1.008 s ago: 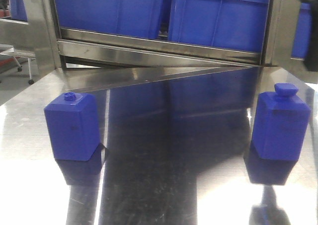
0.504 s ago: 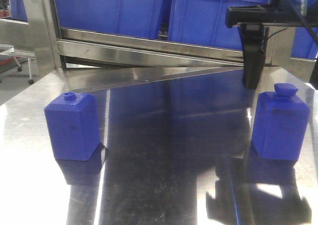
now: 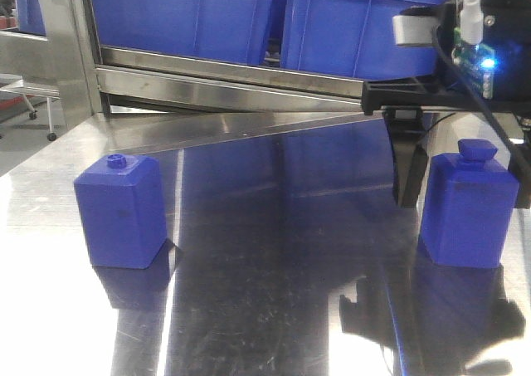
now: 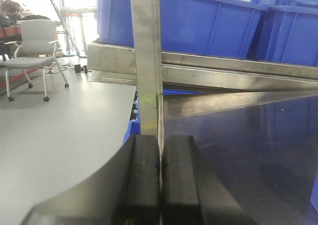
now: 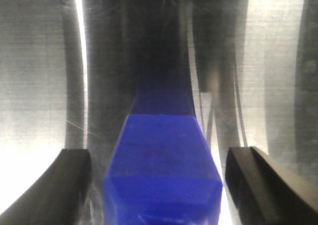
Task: Pick and sort blue part to right shelf
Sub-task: 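Lower the right gripper over the nearer blue bottle and close it, then lift the blue bottle off the table with the right gripper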
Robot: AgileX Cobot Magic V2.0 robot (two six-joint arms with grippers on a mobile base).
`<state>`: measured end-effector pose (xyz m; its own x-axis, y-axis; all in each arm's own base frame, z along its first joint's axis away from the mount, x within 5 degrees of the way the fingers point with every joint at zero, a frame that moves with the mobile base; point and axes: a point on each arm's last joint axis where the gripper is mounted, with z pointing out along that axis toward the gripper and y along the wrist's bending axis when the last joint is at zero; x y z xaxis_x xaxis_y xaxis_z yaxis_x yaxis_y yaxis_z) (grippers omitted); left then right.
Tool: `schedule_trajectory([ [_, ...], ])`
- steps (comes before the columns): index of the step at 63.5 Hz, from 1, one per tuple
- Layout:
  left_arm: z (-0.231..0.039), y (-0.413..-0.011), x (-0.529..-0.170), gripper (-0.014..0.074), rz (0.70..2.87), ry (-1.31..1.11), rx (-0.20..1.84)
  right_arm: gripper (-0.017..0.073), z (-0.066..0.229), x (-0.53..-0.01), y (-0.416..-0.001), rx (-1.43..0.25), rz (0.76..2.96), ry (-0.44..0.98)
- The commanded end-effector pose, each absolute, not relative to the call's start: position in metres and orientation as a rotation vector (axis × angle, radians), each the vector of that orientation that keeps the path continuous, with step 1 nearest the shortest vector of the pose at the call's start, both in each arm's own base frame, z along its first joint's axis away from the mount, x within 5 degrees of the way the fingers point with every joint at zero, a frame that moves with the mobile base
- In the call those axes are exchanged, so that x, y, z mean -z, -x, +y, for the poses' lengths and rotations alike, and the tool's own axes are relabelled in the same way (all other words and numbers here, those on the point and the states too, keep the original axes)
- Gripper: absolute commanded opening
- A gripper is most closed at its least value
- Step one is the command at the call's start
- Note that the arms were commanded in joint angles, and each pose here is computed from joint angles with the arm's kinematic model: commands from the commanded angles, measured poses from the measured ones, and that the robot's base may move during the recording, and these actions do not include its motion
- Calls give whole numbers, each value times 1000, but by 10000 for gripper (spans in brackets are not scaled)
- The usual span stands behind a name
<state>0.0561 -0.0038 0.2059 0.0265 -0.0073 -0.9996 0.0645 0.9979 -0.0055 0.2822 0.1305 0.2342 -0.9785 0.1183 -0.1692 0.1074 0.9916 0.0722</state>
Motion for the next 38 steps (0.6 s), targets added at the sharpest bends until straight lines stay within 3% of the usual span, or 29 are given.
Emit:
schedule_trajectory([
  [1, -3, -55, -206, 123, 1468, -33, 60, 622, 133, -247, -284, -131, 2903, -157],
  [22, -3, -55, -206, 123, 1468, -33, 60, 615, 133, -241, -285, -112, 2927, -158],
  [38, -3, -55, -206, 123, 1468, -33, 60, 426, 133, -241, -285, -107, 2934, -159],
])
